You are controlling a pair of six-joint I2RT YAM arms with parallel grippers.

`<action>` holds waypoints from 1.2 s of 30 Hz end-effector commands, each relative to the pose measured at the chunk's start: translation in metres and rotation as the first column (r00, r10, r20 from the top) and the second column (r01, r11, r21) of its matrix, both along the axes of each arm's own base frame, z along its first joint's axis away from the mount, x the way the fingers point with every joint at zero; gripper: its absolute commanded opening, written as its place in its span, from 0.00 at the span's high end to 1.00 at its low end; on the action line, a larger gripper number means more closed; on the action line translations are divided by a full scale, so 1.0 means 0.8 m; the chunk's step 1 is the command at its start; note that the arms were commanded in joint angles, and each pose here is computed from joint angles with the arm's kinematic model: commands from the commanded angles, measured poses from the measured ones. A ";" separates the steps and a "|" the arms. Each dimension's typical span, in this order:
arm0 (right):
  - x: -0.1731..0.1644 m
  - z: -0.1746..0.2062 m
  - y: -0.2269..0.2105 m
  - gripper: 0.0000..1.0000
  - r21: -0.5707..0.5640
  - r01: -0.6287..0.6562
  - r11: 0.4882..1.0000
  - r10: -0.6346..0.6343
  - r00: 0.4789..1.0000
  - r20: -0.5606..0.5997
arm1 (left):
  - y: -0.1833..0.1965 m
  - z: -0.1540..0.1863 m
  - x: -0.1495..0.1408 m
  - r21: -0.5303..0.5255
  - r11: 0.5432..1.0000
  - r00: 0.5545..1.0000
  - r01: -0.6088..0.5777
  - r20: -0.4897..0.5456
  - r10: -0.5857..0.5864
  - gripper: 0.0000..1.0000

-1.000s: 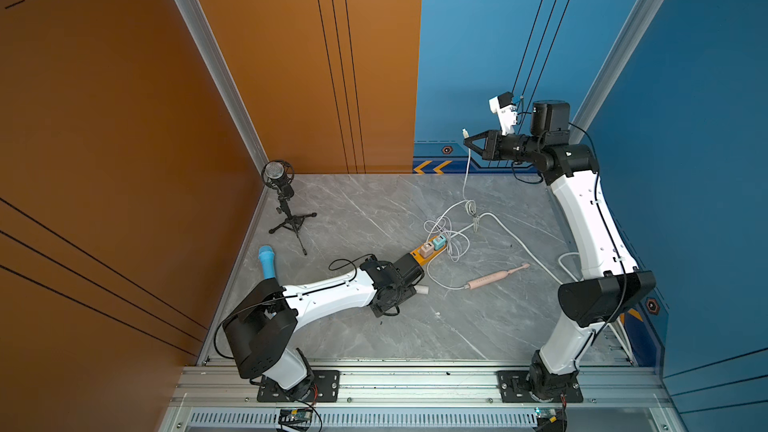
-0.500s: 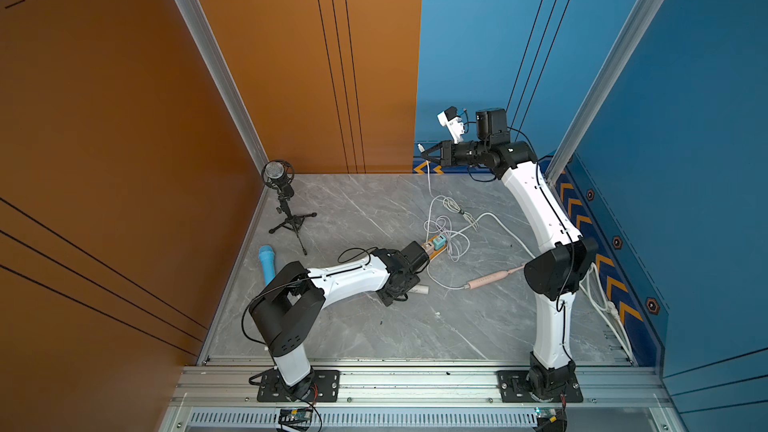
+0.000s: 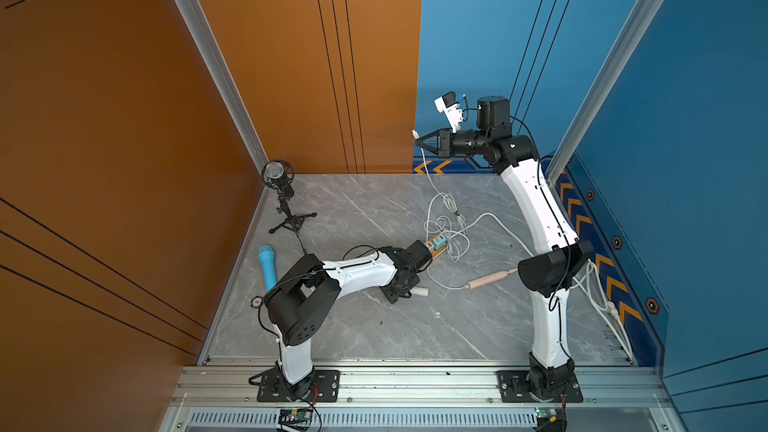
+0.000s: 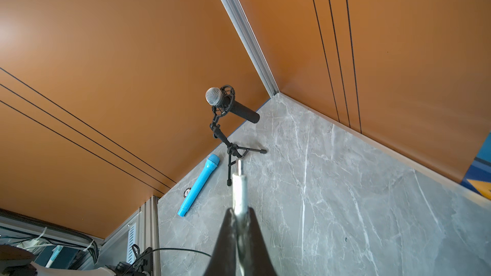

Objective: Charge the electric toothbrush
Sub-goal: Pick up the electric toothbrush from the center of the board.

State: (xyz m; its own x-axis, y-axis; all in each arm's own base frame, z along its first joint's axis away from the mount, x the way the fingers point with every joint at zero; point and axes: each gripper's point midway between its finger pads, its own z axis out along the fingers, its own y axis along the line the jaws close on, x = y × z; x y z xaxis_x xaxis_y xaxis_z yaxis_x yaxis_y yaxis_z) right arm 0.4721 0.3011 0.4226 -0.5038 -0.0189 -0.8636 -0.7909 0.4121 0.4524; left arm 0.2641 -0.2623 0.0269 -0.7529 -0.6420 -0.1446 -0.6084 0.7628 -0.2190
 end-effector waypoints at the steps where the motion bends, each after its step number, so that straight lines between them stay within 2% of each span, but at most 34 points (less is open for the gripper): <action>1: 0.002 0.002 0.014 1.00 0.025 -0.043 0.999 0.043 0.999 0.025 | 0.012 -0.019 -0.013 0.028 0.999 0.998 -0.023 -0.060 0.025 0.47; 10: -0.033 -0.016 0.068 1.00 0.022 -0.198 0.980 0.198 0.980 0.035 | 0.042 -0.031 -0.031 0.063 0.994 0.992 -0.091 -0.086 0.097 0.75; 14: -0.049 -0.018 0.087 1.00 0.023 -0.229 0.973 0.229 0.973 0.023 | 0.048 -0.021 -0.025 0.058 0.993 0.993 -0.103 -0.055 0.107 0.82; 20: -0.053 -0.029 0.090 1.00 0.040 -0.213 0.976 0.216 0.973 -0.079 | 0.062 0.020 0.000 0.017 0.995 0.995 -0.094 0.036 0.094 0.96; 25: -0.110 -0.001 0.121 1.00 0.062 -0.311 0.948 0.314 0.949 -0.039 | 0.097 0.076 0.021 -0.019 0.997 0.983 -0.079 0.167 0.081 0.99; 29: -0.136 0.054 0.141 1.00 0.179 -0.364 0.914 0.367 0.930 0.021 | 0.134 0.119 0.032 -0.060 0.996 0.965 -0.060 0.252 0.073 0.99; 33: -0.159 0.082 0.153 1.00 0.227 -0.421 0.878 0.416 0.907 0.070 | 0.170 0.129 0.034 -0.080 0.994 0.958 -0.080 0.271 0.099 0.99; 36: -0.167 0.062 0.159 1.00 0.203 -0.456 0.867 0.453 0.889 0.063 | 0.187 0.129 0.035 -0.103 0.990 0.957 -0.096 0.263 0.120 0.99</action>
